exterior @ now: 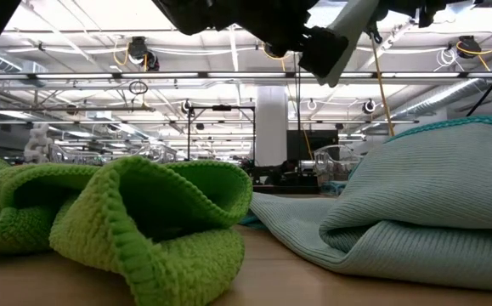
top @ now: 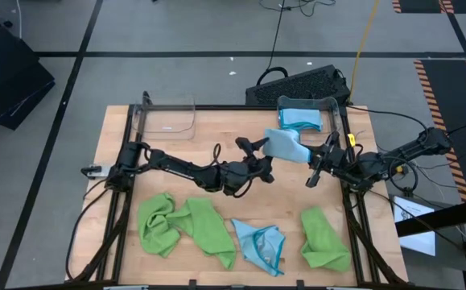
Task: Fold microfiber towels
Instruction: Put the folded blue microfiber cloth into the right transparent bin
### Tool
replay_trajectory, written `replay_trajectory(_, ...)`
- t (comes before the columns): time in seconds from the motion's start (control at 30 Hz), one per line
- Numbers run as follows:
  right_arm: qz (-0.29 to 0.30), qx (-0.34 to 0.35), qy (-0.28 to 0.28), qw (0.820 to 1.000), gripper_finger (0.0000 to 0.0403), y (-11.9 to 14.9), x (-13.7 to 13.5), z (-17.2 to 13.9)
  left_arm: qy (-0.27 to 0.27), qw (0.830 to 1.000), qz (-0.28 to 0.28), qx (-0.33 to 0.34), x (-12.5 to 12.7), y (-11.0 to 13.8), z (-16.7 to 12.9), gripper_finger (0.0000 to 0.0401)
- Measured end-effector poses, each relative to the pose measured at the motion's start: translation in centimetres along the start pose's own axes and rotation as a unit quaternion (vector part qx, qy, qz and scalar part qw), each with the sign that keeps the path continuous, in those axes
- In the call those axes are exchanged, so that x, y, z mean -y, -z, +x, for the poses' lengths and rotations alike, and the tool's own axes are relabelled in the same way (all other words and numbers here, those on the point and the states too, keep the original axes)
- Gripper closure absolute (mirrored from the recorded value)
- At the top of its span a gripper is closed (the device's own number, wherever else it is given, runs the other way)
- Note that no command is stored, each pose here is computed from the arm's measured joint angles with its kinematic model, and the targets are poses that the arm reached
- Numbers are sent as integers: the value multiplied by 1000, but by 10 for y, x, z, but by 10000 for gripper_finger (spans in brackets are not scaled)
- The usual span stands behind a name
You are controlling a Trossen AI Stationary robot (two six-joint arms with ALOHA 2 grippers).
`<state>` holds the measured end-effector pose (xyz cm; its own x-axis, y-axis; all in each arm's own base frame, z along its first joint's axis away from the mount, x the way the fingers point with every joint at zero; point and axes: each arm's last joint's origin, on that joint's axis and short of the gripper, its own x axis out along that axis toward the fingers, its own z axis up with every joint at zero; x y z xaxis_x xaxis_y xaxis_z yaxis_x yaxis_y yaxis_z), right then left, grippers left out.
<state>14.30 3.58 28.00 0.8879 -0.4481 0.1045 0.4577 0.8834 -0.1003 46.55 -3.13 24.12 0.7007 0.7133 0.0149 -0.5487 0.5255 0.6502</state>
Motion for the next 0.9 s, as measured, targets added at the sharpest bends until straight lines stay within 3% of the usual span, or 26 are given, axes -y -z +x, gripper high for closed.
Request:
replay_trajectory(0.17, 1, -1, 0, 1000, 387, 0, 0, 0, -3, 999, 36, -3, 2, -2, -4, 232)
replay_trajectory(0.4, 4, -30, -7, 1000, 387, 8, -2, 0, -19, 993, 110, -28, 5, -9, -20, 381)
replay_trajectory(0.7, 11, -89, -54, 994, 383, 24, -5, -2, 43, 986, 142, -73, 0, -5, -32, 391)
replay_trajectory(0.9, 40, -175, -48, 983, 320, 44, -7, -5, 158, 975, 128, -93, 3, 11, -33, 389)
